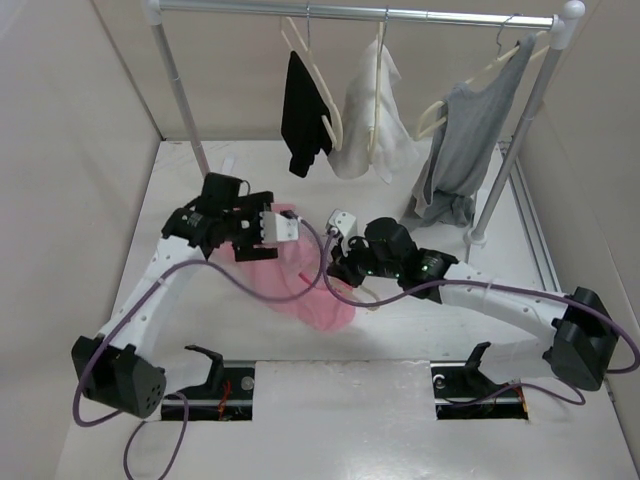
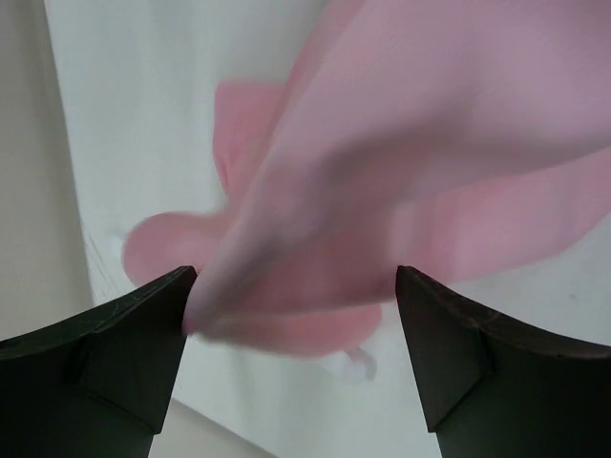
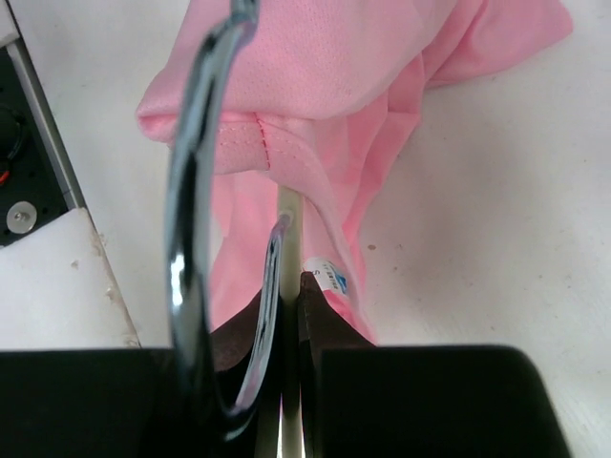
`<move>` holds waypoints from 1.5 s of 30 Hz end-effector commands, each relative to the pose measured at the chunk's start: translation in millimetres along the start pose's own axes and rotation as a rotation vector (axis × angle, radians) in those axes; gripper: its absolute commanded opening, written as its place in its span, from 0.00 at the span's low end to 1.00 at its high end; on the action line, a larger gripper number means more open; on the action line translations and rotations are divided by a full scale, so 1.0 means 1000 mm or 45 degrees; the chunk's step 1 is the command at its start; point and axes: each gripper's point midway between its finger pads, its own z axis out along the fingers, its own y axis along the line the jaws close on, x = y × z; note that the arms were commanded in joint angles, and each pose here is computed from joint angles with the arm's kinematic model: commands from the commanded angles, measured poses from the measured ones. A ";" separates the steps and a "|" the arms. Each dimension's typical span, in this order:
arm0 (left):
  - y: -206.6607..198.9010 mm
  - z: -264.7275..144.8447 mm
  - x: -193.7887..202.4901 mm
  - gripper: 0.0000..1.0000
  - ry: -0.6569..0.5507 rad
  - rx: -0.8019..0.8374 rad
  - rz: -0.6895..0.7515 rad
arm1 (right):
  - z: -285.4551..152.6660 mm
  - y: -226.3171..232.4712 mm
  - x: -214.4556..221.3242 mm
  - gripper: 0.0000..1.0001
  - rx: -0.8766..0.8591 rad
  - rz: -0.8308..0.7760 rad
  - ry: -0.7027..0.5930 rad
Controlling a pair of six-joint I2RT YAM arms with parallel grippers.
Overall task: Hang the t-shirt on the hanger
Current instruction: Place tshirt on hanger
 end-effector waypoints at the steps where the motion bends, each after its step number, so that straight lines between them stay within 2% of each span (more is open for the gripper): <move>1: 0.011 -0.016 0.035 0.82 0.051 0.036 -0.170 | -0.014 0.009 -0.032 0.00 -0.028 -0.069 -0.141; 3: 0.009 -0.016 0.043 0.82 0.070 0.052 -0.177 | -0.014 0.009 -0.032 0.00 -0.027 -0.080 -0.141; 5: 0.000 -0.008 0.040 0.82 0.023 0.090 -0.178 | -0.012 0.008 -0.033 0.00 -0.027 -0.080 -0.139; 7: -0.001 0.004 0.032 0.77 -0.006 0.079 -0.176 | -0.010 0.008 -0.035 0.00 -0.027 -0.092 -0.139; 8: -0.005 0.006 0.036 0.70 0.006 0.072 -0.235 | -0.010 0.008 -0.035 0.00 -0.027 -0.092 -0.139; 9: -0.007 0.007 0.033 0.54 0.001 0.078 -0.241 | -0.010 0.008 -0.035 0.00 -0.027 -0.092 -0.139; 12: -0.011 0.004 0.045 0.37 0.030 0.086 -0.277 | -0.012 0.007 -0.034 0.00 -0.016 -0.078 -0.143; 13: -0.014 0.003 0.046 0.19 0.026 0.101 -0.295 | -0.015 0.006 -0.037 0.00 -0.004 -0.080 -0.154; 14: -0.020 0.002 0.047 0.06 0.030 0.114 -0.302 | -0.014 0.006 -0.032 0.00 -0.004 -0.077 -0.141; 15: -0.025 0.000 0.047 0.00 0.032 0.121 -0.305 | -0.014 0.006 -0.032 0.00 -0.004 -0.077 -0.141; 20: -0.027 -0.016 0.055 0.00 0.077 0.034 -0.297 | -0.013 0.001 -0.025 0.00 0.030 -0.046 -0.119; 28: -0.014 -0.056 0.099 0.00 0.188 -0.149 -0.379 | -0.015 -0.004 -0.017 0.00 0.071 -0.028 -0.097; 34: -0.021 -0.061 0.082 0.00 0.110 -0.131 -0.297 | -0.015 -0.004 -0.017 0.00 0.071 -0.028 -0.097; 37: -0.030 -0.059 0.082 0.00 0.121 -0.106 -0.250 | -0.015 -0.004 -0.017 0.00 0.071 -0.028 -0.097; 42: -0.044 -0.058 0.107 0.00 0.267 -0.093 -0.219 | -0.025 -0.010 -0.010 0.00 0.131 -0.011 -0.091; 45: -0.039 -0.063 0.129 0.00 0.350 -0.143 -0.305 | -0.029 -0.009 -0.006 0.00 0.131 -0.011 -0.095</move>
